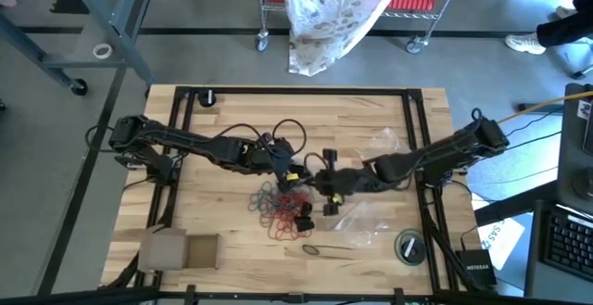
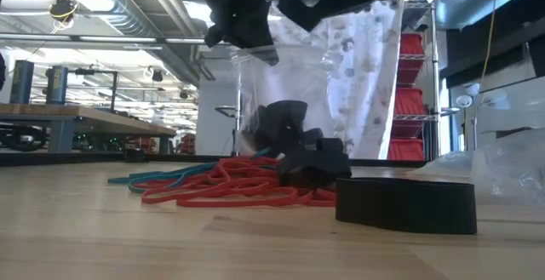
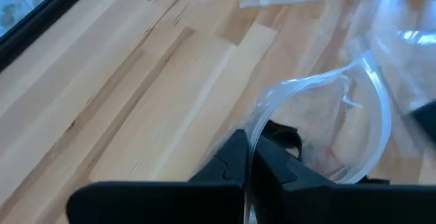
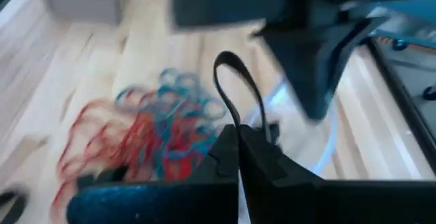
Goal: Sort rubber bands
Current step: Put the black rubber band into the transparent zip lock bag
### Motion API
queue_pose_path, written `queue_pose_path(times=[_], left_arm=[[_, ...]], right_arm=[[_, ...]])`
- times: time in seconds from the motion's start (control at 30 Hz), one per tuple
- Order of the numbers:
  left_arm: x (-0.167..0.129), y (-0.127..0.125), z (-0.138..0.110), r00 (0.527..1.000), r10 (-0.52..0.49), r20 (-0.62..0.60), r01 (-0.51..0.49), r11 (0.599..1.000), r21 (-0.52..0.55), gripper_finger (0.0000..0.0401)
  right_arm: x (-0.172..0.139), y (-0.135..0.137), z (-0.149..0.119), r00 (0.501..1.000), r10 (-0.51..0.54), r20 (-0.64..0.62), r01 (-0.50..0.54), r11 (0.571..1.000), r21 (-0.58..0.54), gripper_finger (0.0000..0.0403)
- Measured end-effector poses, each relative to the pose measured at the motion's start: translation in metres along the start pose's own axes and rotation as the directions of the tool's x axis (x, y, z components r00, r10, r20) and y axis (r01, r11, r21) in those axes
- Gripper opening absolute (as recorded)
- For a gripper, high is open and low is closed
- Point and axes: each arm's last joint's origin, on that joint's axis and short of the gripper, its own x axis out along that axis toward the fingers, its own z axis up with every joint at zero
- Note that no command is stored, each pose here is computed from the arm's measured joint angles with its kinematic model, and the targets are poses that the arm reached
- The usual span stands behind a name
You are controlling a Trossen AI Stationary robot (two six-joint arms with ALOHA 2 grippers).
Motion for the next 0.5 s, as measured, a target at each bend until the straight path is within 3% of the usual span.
queue_pose_path(times=[0.23,0.5], left_arm=[[0.0,0.0,-0.001,1.0,0.001,-0.005,-0.001,1.0,0.007,0.0],[0.0,0.0,-0.001,1.0,0.001,-0.005,-0.001,1.0,0.008,0.0]], right_arm=[[0.015,-0.022,-0.006,0.997,-0.064,-0.053,0.068,0.994,0.088,0.0001],[0.019,-0.025,-0.015,0.991,-0.038,-0.126,0.054,0.99,0.13,0.003]])
